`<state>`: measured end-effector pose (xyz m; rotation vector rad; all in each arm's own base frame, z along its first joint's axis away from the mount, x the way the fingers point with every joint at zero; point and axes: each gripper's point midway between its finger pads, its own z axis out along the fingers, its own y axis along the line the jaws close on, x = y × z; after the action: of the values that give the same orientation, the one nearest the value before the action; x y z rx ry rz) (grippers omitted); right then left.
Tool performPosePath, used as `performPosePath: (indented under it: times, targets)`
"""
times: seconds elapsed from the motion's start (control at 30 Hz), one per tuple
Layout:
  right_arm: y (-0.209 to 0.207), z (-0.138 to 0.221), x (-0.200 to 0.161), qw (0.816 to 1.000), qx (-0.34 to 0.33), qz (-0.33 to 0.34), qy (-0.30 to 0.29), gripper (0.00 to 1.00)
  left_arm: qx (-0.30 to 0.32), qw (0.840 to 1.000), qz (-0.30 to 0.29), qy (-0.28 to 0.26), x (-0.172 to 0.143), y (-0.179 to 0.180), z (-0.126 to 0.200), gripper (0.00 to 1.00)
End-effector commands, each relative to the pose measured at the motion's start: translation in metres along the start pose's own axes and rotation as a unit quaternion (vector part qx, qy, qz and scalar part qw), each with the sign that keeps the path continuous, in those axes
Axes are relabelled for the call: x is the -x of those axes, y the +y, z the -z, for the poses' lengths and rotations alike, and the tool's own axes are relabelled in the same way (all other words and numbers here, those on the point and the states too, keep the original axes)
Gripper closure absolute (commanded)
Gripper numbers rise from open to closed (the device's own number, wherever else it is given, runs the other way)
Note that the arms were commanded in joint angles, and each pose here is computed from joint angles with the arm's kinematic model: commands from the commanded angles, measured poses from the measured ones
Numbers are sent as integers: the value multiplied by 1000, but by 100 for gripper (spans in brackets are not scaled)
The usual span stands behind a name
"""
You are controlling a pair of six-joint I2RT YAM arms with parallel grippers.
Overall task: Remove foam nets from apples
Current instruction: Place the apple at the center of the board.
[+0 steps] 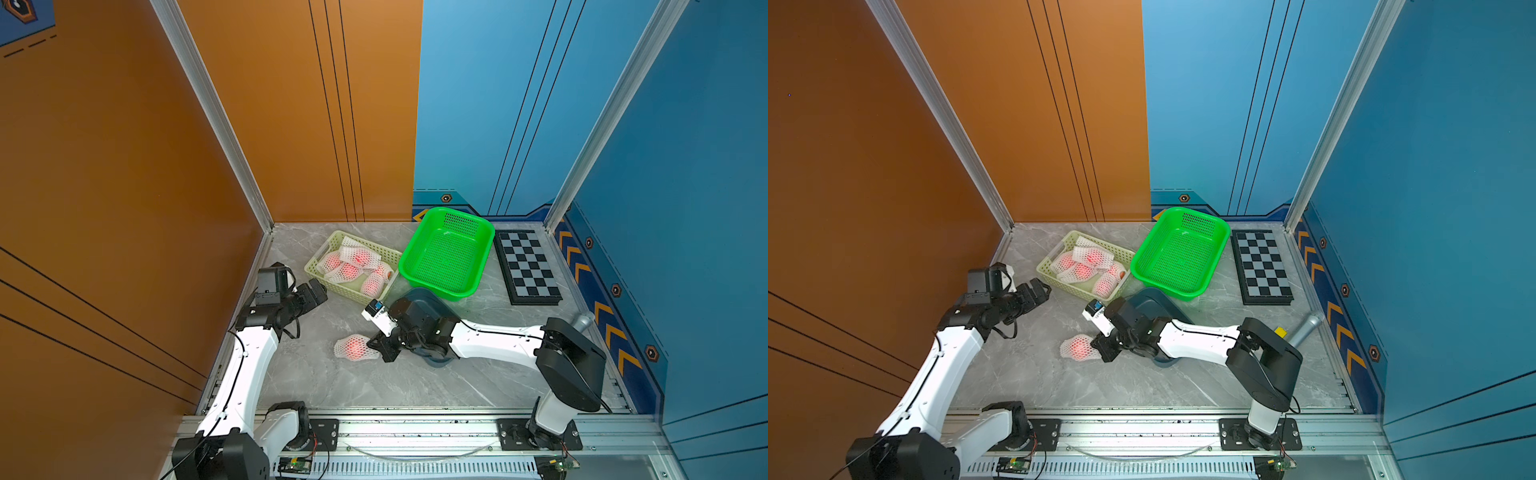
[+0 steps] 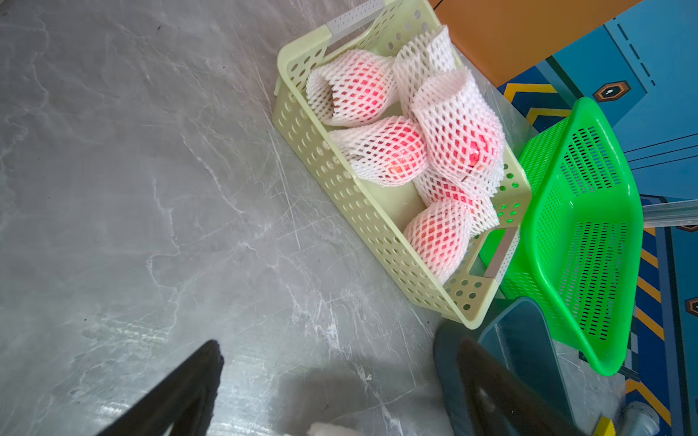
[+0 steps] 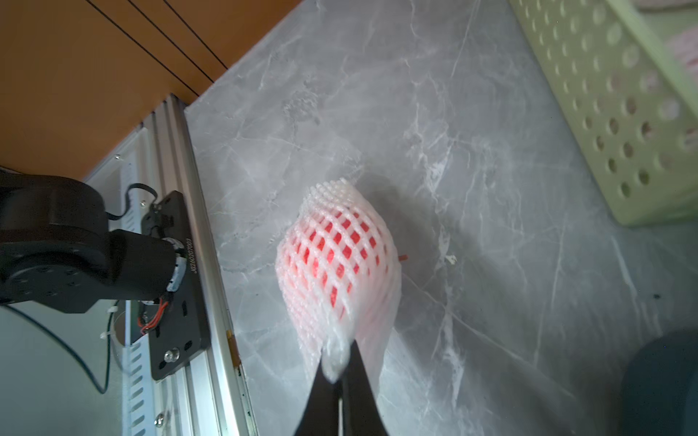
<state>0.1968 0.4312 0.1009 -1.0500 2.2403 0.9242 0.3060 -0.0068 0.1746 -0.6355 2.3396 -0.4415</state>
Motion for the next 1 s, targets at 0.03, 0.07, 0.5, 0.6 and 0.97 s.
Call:
performPosePath:
  times: [0.03,0.07,0.5,0.6,0.97]
  targets:
    - [-7,-14,-26,998,-52,13,23,100,-8,1000,8,-4,0,-1,1,2]
    - [-6,-14,-33,998,-55,20,37,100,-8,1000,8,-6,1,-1,2,2]
    - [-7,27,-62,980,-99,103,136,16,-20,1000,22,-7,-5,-1,-7,2]
    - [-7,30,-54,981,-91,104,137,14,-23,999,20,-13,-4,-2,-4,2]
    - [16,27,-34,979,-28,158,126,12,-27,999,26,-6,3,-5,-12,2]
